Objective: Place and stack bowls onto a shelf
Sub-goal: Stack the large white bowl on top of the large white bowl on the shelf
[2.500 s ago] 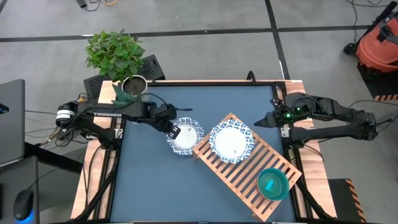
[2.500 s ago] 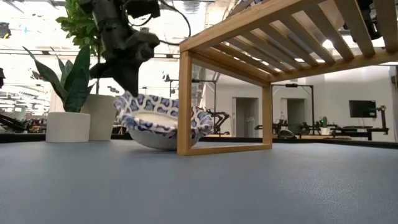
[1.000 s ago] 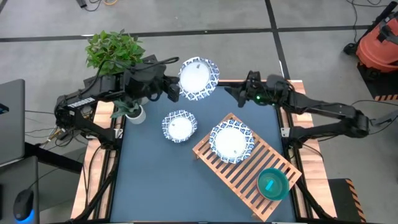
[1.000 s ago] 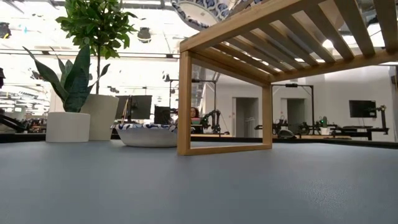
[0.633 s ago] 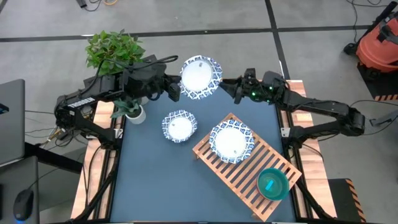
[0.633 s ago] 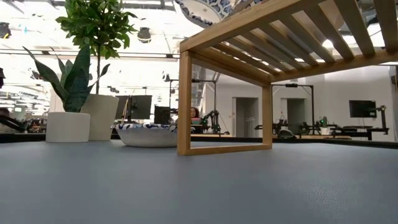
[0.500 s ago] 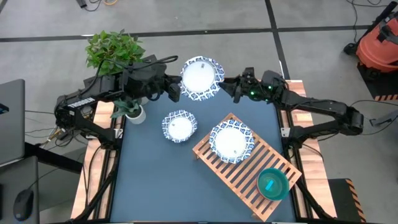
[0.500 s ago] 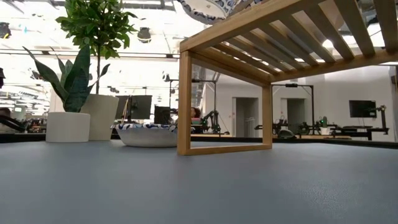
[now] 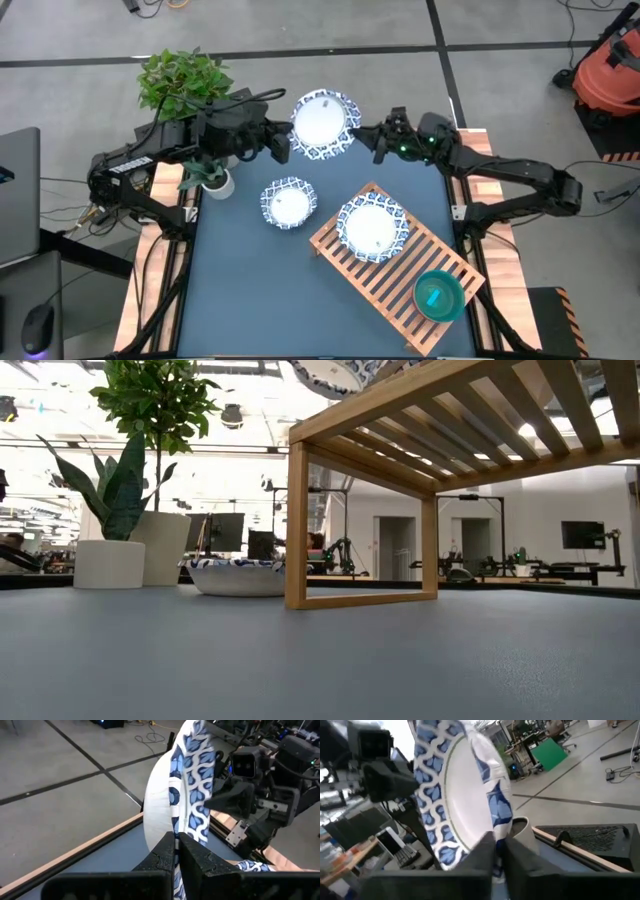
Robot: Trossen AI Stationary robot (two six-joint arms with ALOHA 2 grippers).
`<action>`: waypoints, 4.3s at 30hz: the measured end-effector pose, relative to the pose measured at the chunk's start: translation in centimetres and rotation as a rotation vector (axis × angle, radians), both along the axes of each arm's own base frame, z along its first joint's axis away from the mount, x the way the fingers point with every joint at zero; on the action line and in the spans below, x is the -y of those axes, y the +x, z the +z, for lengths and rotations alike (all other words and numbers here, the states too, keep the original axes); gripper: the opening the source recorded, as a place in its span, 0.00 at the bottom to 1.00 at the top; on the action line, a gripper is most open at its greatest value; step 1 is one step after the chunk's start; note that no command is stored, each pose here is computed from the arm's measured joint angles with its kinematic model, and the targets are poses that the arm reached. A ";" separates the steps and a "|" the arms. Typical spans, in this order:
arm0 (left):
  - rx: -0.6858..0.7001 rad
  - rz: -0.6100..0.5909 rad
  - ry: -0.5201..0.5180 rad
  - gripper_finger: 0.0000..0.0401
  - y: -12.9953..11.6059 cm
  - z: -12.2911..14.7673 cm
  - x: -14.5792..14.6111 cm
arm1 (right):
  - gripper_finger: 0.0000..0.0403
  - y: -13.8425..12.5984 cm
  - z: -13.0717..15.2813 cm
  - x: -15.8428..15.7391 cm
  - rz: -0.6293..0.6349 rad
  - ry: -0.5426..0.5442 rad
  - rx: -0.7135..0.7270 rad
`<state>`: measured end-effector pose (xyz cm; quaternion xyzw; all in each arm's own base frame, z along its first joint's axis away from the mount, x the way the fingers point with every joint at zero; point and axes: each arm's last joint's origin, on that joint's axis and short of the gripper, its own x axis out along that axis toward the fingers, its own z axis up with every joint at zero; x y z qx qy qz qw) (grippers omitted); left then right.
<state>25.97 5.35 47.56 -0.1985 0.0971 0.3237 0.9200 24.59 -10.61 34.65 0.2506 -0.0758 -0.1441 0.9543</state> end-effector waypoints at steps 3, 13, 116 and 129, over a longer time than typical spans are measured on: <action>-0.001 -0.020 -0.002 0.00 0.0 0.0 0.0 | 0.05 -0.1 0.1 0.1 -0.002 0.017 0.013; -0.095 -0.045 0.052 0.06 0.7 -0.8 -0.1 | 0.05 -0.3 0.3 0.0 0.012 0.155 0.063; -0.495 -0.179 -0.043 0.50 -0.9 -4.7 0.5 | 0.15 -10.1 -1.7 -8.7 0.494 0.901 -0.565; -0.495 -0.269 -0.065 0.50 -0.8 -4.8 0.7 | 0.15 -9.3 -1.7 -8.7 0.479 0.962 -0.540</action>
